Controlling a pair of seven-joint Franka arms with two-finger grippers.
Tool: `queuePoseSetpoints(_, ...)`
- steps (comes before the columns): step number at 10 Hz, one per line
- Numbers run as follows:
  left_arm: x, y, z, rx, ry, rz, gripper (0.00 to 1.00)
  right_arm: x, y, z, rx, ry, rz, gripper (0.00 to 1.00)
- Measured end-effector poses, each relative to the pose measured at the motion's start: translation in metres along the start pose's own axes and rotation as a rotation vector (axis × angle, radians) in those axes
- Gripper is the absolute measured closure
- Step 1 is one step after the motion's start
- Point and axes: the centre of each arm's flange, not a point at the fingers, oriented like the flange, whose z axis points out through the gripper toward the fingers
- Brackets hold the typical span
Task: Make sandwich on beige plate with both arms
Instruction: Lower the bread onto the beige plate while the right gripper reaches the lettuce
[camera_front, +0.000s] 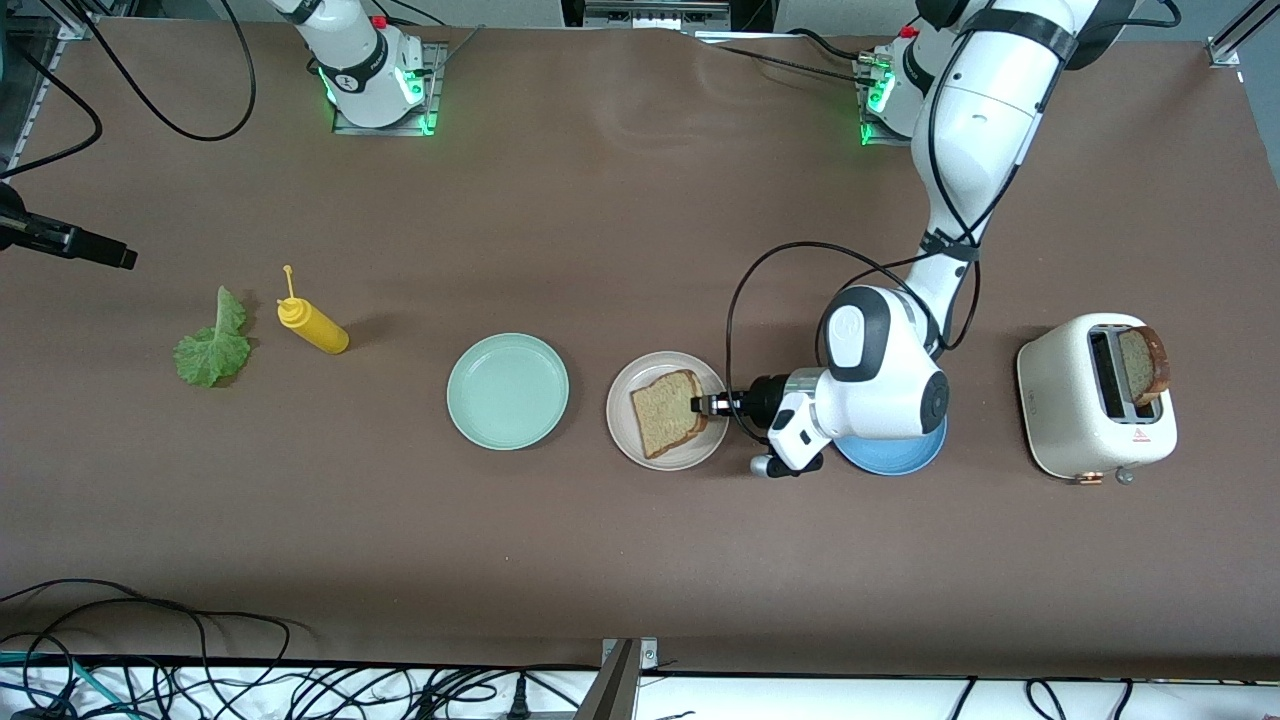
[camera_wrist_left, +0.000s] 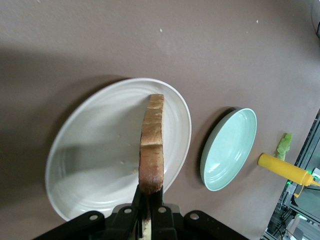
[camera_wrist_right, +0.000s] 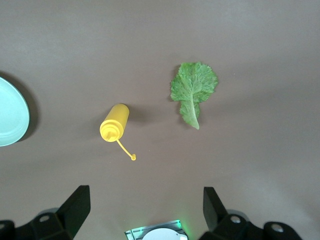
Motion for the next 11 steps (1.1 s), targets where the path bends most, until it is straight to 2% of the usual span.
queuePoseSetpoints(5, 0.012, -0.037, 0.008, 0.031, -0.004, 0.054, 0.92, 0.038, -0.004, 0.068, -0.035, -0.113, 0.011, 0.00)
queuePoseSetpoints(7, 0.013, -0.048, 0.018, 0.038, -0.016, 0.050, 0.92, 0.056, 0.003, 0.099, -0.089, -0.142, 0.021, 0.00)
queuePoseSetpoints(9, 0.013, -0.052, 0.021, 0.040, -0.021, 0.046, 0.83, 0.073, 0.015, 0.134, -0.118, -0.178, 0.037, 0.00)
queuePoseSetpoints(11, 0.013, -0.053, 0.022, 0.040, -0.022, 0.047, 0.58, 0.086, 0.028, 0.169, -0.120, -0.197, 0.050, 0.00)
